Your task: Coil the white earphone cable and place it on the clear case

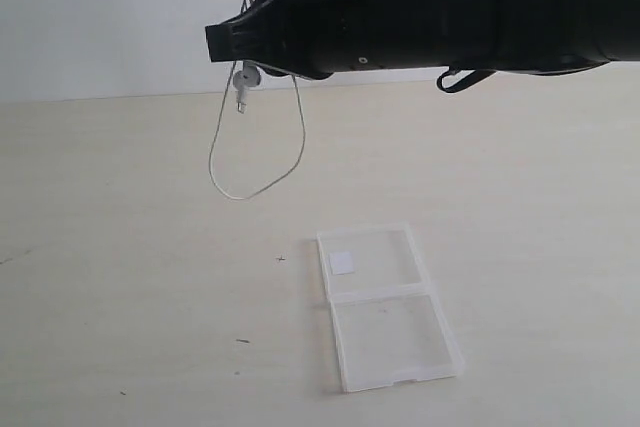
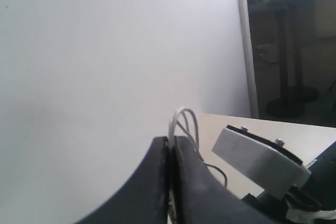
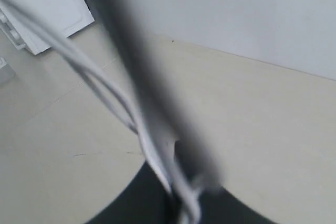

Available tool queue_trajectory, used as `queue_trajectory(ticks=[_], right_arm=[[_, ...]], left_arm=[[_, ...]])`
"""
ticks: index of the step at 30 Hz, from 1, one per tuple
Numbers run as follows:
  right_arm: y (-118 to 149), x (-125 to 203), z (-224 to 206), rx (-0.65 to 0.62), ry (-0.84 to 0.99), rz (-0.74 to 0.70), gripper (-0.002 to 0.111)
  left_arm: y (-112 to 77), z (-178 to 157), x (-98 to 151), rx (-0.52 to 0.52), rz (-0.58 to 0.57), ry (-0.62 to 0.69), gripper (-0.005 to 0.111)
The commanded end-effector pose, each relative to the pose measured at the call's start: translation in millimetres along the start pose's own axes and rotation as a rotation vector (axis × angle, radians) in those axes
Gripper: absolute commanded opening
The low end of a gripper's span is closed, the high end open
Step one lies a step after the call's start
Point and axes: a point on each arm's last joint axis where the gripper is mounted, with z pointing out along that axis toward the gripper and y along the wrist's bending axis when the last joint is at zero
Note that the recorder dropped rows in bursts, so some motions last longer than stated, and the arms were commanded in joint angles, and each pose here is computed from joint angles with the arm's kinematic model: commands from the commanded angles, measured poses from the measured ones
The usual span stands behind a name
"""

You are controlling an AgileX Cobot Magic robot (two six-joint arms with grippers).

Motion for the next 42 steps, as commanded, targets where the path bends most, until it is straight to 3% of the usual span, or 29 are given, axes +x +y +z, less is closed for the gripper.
queue_trajectory(ticks=[1, 9, 21, 30, 36, 42], right_arm=[[-0.3, 5.5, -0.8, 0.007, 0.056, -0.012, 0.000], [-1.1, -2.4, -22.8, 0.134, 0.130, -0.148, 0.000], [11.9, -22.7, -61.6, 0.207, 0.136, -0.241, 0.000], [23.6, -35.3, -89.4, 0.231, 0.120, -0.311, 0.000], [30.4, -43.1, -117.7, 0.299, 0.127, -0.345, 0.000], [43.2, -54.5, -146.1, 0.317, 0.056, -0.368, 0.000]], left_arm=[[4.0, -5.8, -8.1, -0.070, -0.018, -0.010, 0.000], [7.9, -8.1, 4.7, -0.139, -0.053, 0.041, 0.000], [18.9, -12.0, 23.9, -0.289, -0.070, 0.133, 0.000], [19.2, -13.9, 36.7, -0.317, -0.104, 0.173, 0.000], [14.3, -14.1, 46.3, -0.289, -0.175, 0.184, 0.000], [-7.6, -11.3, 54.1, -0.078, -0.295, 0.152, 0.000]])
